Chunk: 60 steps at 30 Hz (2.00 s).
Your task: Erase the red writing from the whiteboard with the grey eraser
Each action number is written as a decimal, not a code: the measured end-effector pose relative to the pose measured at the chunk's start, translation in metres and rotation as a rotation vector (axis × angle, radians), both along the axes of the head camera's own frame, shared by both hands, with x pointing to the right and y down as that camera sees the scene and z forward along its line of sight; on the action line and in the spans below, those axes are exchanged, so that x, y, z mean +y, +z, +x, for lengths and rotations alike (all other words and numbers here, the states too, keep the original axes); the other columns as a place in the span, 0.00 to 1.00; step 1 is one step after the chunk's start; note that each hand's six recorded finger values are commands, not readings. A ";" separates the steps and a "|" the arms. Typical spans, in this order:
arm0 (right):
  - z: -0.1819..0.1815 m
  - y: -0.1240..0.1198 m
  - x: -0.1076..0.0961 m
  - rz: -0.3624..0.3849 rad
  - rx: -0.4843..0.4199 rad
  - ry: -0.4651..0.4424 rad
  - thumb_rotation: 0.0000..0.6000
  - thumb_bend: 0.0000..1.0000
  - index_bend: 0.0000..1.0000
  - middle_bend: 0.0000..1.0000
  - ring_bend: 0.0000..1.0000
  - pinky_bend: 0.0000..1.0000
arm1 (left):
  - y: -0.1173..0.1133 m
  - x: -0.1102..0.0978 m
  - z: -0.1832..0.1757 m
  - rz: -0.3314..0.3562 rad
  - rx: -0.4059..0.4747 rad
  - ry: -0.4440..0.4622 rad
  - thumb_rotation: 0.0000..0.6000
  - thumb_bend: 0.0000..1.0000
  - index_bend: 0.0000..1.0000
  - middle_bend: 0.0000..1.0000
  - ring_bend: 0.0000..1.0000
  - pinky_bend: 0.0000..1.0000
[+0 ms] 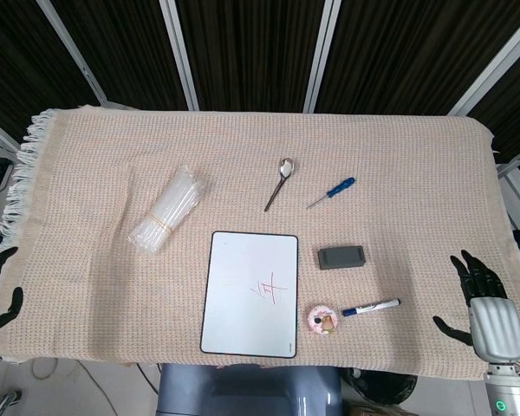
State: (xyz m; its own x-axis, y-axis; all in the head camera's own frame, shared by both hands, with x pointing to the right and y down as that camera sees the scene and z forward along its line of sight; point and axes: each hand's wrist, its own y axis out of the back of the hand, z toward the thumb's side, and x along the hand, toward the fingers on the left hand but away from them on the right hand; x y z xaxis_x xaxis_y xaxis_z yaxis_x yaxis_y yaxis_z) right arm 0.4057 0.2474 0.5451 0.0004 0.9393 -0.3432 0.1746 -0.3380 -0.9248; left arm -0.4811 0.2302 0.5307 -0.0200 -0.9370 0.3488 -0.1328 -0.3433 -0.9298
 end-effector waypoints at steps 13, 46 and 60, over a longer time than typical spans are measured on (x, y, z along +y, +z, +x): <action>-0.015 0.020 -0.037 -0.201 -0.098 -0.119 1.00 0.10 0.00 0.08 0.09 0.15 | 0.002 0.000 0.000 -0.008 -0.005 -0.006 1.00 0.45 0.15 0.01 0.00 0.00; -0.109 0.153 -0.125 -0.466 -0.036 -0.294 1.00 0.27 0.27 0.31 0.30 0.30 | 0.002 -0.004 -0.007 -0.019 -0.012 -0.043 1.00 0.45 0.15 0.01 0.00 0.00; -0.139 0.164 -0.128 -0.459 -0.030 -0.343 1.00 0.28 0.33 0.36 0.36 0.39 | 0.003 -0.005 -0.009 -0.027 -0.023 -0.059 1.00 0.46 0.15 0.01 0.00 0.00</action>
